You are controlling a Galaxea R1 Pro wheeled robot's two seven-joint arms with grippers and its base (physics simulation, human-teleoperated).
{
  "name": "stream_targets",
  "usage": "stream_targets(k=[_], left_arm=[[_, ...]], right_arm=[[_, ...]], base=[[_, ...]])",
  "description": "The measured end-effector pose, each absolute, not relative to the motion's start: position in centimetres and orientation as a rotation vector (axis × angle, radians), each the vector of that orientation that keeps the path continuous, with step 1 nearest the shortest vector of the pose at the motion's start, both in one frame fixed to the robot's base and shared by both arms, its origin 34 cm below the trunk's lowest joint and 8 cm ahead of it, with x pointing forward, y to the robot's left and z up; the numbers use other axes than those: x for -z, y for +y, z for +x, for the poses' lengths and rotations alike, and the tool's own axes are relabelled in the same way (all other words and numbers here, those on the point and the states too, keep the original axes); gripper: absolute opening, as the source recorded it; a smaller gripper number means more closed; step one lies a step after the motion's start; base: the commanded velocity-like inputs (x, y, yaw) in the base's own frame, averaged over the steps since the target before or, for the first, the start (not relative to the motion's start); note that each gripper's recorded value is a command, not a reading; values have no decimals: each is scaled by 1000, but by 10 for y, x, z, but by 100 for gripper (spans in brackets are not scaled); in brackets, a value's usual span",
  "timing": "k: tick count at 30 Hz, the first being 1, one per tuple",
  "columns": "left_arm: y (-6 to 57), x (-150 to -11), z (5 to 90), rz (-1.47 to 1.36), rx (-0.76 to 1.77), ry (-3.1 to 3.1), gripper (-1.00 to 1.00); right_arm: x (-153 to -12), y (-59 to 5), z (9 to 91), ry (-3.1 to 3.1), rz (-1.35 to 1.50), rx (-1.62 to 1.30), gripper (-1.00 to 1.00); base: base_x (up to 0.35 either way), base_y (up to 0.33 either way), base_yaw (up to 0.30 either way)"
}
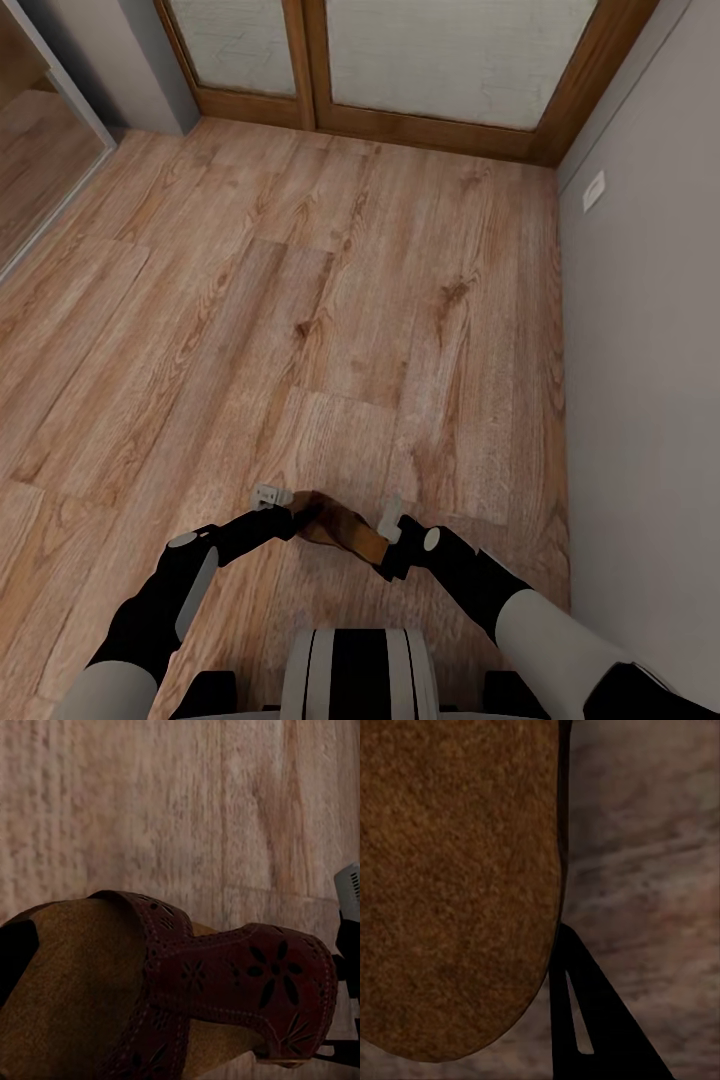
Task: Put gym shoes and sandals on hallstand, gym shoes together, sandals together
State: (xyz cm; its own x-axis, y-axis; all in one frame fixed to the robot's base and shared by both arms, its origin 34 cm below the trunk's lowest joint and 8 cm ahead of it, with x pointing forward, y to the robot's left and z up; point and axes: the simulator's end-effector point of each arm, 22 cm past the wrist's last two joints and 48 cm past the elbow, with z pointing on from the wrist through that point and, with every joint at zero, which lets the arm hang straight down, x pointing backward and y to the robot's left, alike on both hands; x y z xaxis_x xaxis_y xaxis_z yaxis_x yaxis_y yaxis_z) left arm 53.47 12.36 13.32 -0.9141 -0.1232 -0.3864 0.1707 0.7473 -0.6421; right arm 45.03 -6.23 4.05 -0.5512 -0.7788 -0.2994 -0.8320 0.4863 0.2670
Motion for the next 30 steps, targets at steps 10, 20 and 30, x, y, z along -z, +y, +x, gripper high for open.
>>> stream_targets(k=[10,20,30], left_arm=[[124,-133,535,38,988,2538,100],[124,-133,535,37,988,2539,100],[125,-145,543,47,981,2517,100]], right_arm=[[-41,-62,450,2587,-1411,-581,-100],[-40,-62,450,2587,-1411,-581,-100],[-50,-63,462,2568,-1407,-559,-100]], base=[[0,0,0],[0,0,0],[0,0,0]])
